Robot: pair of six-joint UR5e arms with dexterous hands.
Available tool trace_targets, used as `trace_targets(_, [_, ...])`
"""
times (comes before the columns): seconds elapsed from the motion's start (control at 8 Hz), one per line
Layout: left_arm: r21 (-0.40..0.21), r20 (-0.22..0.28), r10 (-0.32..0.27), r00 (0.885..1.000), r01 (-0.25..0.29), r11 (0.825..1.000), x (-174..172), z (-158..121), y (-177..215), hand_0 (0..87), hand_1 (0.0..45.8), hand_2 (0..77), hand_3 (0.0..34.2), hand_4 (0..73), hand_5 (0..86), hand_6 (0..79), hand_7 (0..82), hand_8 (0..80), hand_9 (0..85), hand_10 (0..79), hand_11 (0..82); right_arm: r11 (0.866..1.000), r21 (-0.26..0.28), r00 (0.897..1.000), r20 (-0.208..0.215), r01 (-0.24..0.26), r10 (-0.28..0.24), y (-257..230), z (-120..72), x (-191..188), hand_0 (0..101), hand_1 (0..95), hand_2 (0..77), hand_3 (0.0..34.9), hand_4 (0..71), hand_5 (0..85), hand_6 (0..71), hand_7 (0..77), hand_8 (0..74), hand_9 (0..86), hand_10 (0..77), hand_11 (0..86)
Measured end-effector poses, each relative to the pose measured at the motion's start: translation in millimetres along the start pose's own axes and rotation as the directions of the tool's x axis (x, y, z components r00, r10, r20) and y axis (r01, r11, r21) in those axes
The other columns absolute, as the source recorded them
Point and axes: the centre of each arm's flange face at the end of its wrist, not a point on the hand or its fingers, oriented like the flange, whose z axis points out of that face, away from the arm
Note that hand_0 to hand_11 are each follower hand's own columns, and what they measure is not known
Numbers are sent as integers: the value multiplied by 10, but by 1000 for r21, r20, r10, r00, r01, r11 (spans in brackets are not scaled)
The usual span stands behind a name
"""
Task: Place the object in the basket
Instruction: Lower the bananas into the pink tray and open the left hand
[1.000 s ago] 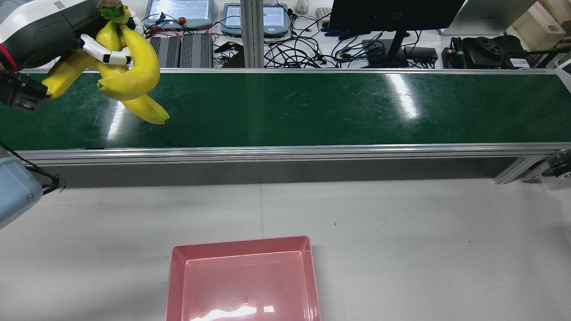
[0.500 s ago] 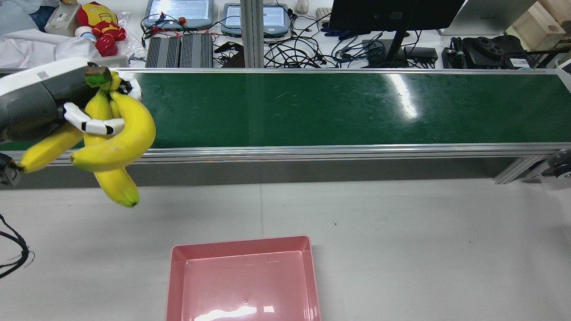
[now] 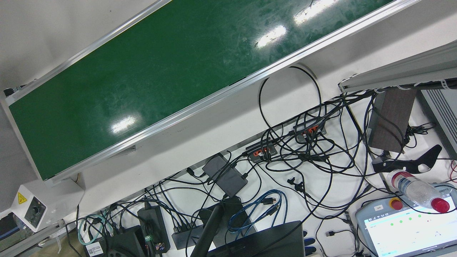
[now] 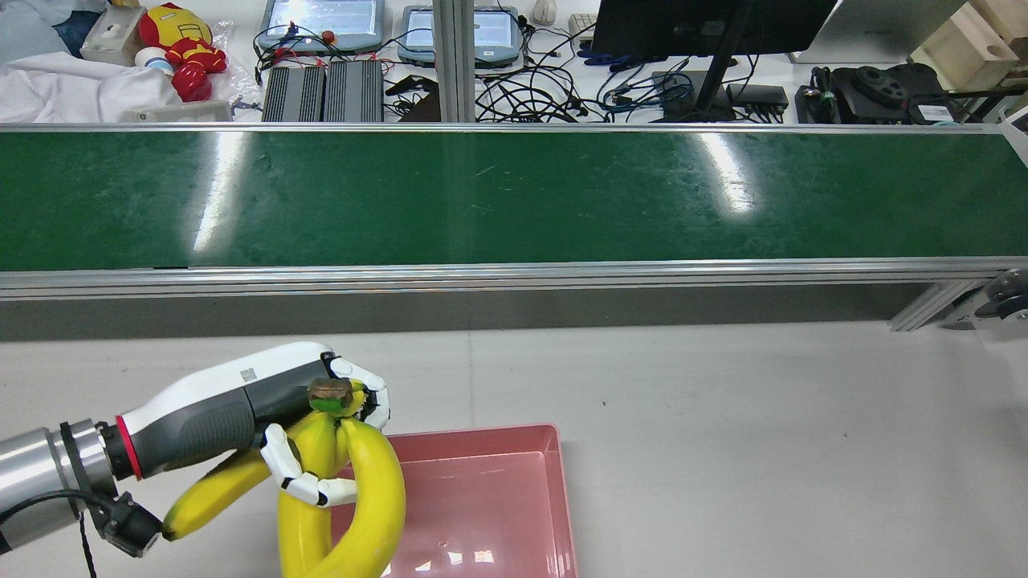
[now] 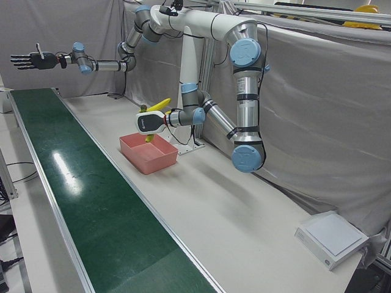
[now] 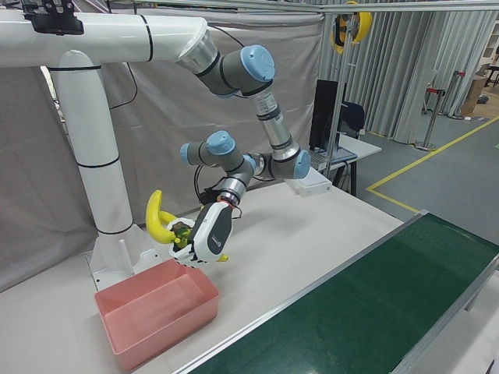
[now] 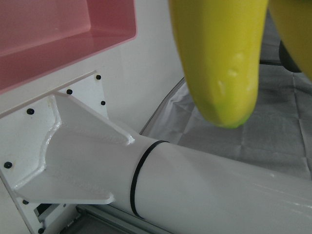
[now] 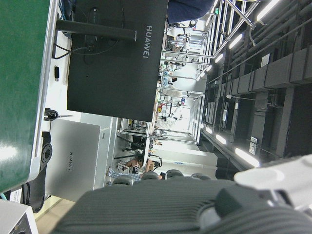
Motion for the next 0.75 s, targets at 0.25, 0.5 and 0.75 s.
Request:
trace_targets(0.25, [-3, 19, -22, 1000, 22, 1000, -448, 99, 304, 534, 54, 382, 0, 513, 605, 676, 513, 638, 529, 513, 573, 1000, 0, 1000, 0, 0, 0, 0, 0, 0, 1, 0, 5, 0, 0, 0, 0, 5, 0, 0, 0, 0])
trace_targets(0.5, [5, 37, -18, 999, 18, 1000, -641, 111, 437, 503, 38, 371, 0, 529, 605, 676, 513, 638, 529, 360, 524, 1000, 0, 1000, 0, 0, 0, 0, 0, 0, 0, 0, 5, 0, 0, 0, 0, 5, 0, 0, 0, 0])
trace_targets(0.75, [26, 56, -4, 998, 3, 1000, -693, 79, 425, 437, 22, 0, 1, 349, 616, 627, 491, 638, 529, 262, 393, 1000, 0, 1000, 0, 1, -1, 0, 0, 0, 1, 0, 5, 0, 0, 0, 0, 5, 0, 0, 0, 0])
